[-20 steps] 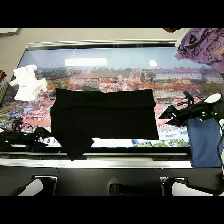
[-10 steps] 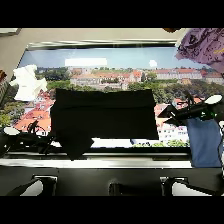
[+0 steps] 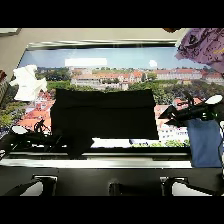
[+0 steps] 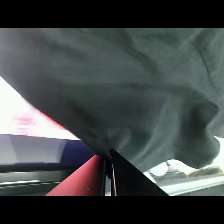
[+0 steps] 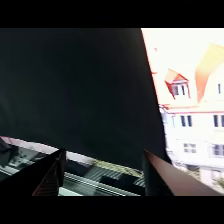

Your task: Fold the clothes and pants, and hang the long-sleeved shirts on hangers.

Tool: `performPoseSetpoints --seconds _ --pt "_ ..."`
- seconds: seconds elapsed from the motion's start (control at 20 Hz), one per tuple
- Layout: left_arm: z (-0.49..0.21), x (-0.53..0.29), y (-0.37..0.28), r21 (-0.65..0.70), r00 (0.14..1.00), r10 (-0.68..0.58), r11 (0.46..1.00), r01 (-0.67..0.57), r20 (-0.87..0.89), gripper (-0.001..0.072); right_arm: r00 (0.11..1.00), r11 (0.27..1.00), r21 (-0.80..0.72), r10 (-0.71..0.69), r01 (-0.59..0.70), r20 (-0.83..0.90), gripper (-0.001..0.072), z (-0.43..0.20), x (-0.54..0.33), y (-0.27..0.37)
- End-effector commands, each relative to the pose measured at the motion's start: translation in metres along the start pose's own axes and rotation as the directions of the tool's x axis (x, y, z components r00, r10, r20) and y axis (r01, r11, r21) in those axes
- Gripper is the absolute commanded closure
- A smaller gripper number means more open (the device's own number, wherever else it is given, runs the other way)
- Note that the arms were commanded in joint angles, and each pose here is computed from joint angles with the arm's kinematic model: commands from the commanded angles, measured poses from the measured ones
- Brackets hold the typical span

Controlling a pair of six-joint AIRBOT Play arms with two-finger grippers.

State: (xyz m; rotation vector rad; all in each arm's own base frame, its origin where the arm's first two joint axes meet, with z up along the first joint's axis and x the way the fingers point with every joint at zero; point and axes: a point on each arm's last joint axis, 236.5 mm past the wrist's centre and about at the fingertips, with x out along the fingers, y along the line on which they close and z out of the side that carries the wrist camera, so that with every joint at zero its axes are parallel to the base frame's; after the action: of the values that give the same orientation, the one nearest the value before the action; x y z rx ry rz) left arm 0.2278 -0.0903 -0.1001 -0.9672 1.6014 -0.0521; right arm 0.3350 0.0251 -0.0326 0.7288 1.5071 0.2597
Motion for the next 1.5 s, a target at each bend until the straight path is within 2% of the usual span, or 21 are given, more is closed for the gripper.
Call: performPoseSetpoints --seconds 0.0,0.35,0.6,0.75,0.8,0.85,0.95,1.0,1.05,1.1,1.35,1.45 --pt "-0.002 0.001 -0.002 0.013 1.000 -0.004 1.000 0.004 -0.010 0.0682 0.994 0.995 -0.011 -0.104 0.104 -0.028 0.0183 -0.008 -0.002 -0.030" --pt "-0.003 0.001 -0.002 0.014 1.000 -0.005 1.000 0.005 -0.011 0.0682 0.989 0.994 0.030 -0.099 0.102 -0.107 0.0183 -0.046 0.043 -0.059" --pt "-0.008 0.001 -0.002 0.014 1.000 -0.005 1.000 0.006 -0.030 0.0681 0.992 0.999 0.031 -0.037 0.041 -0.121 0.0183 -0.061 0.062 -0.056" --pt "-0.008 0.001 -0.003 0.014 0.999 -0.005 1.000 0.006 -0.034 0.0681 0.992 0.997 0.063 0.047 -0.040 -0.114 0.0186 -0.067 0.071 -0.042" --pt "-0.008 0.001 -0.003 0.014 0.999 -0.005 1.000 0.006 -0.034 0.0681 0.990 0.995 0.080 0.061 -0.052 -0.125 0.0212 -0.072 0.074 -0.041" --pt "-0.008 0.001 -0.003 0.014 0.999 -0.005 1.000 0.006 -0.034 0.0681 0.988 0.994 0.090 0.066 -0.053 -0.140 0.0293 -0.079 0.077 -0.042" --pt "-0.009 0.001 -0.003 0.014 0.999 -0.005 1.000 0.006 -0.034 0.0681 0.987 0.994 0.093 0.066 -0.052 -0.149 0.0368 -0.084 0.080 -0.044" --pt "-0.008 0.001 -0.003 0.014 0.999 -0.006 1.000 0.006 -0.034 0.0681 0.989 0.994 0.094 0.065 -0.052 -0.136 0.0523 -0.081 0.080 -0.044" --pt "-0.008 0.000 -0.003 0.014 0.999 -0.007 1.000 0.007 -0.034 0.0681 0.991 0.994 0.097 0.065 -0.053 -0.117 0.0620 -0.076 0.080 -0.044" --pt "-0.006 -0.003 -0.004 0.016 1.000 -0.009 1.000 0.010 -0.029 0.0682 0.993 0.994 0.098 0.063 -0.054 -0.097 0.0677 -0.072 0.080 -0.043" --pt "0.012 -0.046 -0.015 0.089 0.999 0.007 0.996 -0.011 0.047 0.0684 0.998 0.996 0.081 0.037 -0.033 -0.044 0.0678 -0.068 0.063 -0.036" --pt "0.002 -0.064 -0.010 0.102 0.997 0.059 0.993 -0.065 0.057 0.0684 0.999 0.996 0.086 -0.004 0.007 -0.042 0.0679 -0.075 0.049 -0.035"
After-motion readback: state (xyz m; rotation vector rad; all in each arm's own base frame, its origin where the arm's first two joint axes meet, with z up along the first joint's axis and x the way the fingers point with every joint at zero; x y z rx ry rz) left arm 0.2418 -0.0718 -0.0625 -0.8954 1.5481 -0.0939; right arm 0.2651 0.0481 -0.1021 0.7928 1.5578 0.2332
